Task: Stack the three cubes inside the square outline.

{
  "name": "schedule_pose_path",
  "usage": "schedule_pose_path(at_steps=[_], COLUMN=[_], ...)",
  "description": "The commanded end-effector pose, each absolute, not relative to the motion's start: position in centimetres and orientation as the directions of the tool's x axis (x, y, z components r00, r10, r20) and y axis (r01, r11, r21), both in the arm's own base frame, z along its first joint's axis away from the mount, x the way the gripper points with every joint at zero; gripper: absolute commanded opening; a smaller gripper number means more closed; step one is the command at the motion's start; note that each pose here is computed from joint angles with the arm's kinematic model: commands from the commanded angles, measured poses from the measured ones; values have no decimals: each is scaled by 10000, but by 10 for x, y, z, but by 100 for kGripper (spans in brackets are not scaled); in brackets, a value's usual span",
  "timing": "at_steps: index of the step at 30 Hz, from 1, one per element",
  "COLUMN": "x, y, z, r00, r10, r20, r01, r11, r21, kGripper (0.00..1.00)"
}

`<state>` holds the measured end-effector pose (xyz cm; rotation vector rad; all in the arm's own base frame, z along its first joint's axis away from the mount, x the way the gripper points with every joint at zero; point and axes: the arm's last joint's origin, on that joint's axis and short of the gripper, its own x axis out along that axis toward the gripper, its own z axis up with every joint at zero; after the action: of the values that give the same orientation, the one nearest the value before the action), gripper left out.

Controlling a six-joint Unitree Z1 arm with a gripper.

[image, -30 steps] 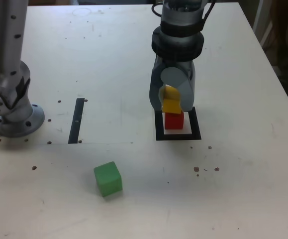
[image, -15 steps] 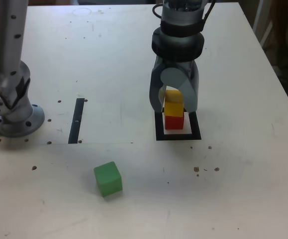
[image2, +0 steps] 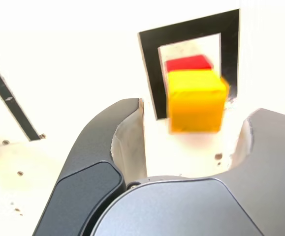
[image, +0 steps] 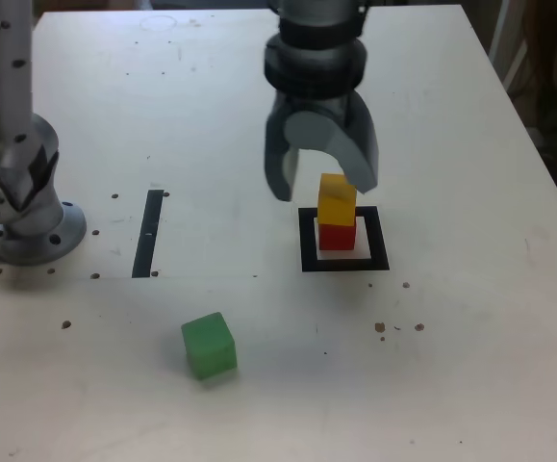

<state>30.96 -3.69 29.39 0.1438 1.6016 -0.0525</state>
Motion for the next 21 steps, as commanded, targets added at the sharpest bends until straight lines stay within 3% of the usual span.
schedule_pose_path(at_steps=[1, 7, 13, 21], x=[295, 253, 214, 201], y=[-46, -77, -102, -144], z=[300, 306, 309, 300], r00=[-205, -251, -398, -1103], r10=[600, 523, 176, -233], r20=[-9980, -9983, -9991, -9936], r01=[1238, 1209, 957, -246], r11=[9907, 9915, 9953, 9995], r21=[570, 489, 138, -207], kGripper=[100, 99, 100, 100])
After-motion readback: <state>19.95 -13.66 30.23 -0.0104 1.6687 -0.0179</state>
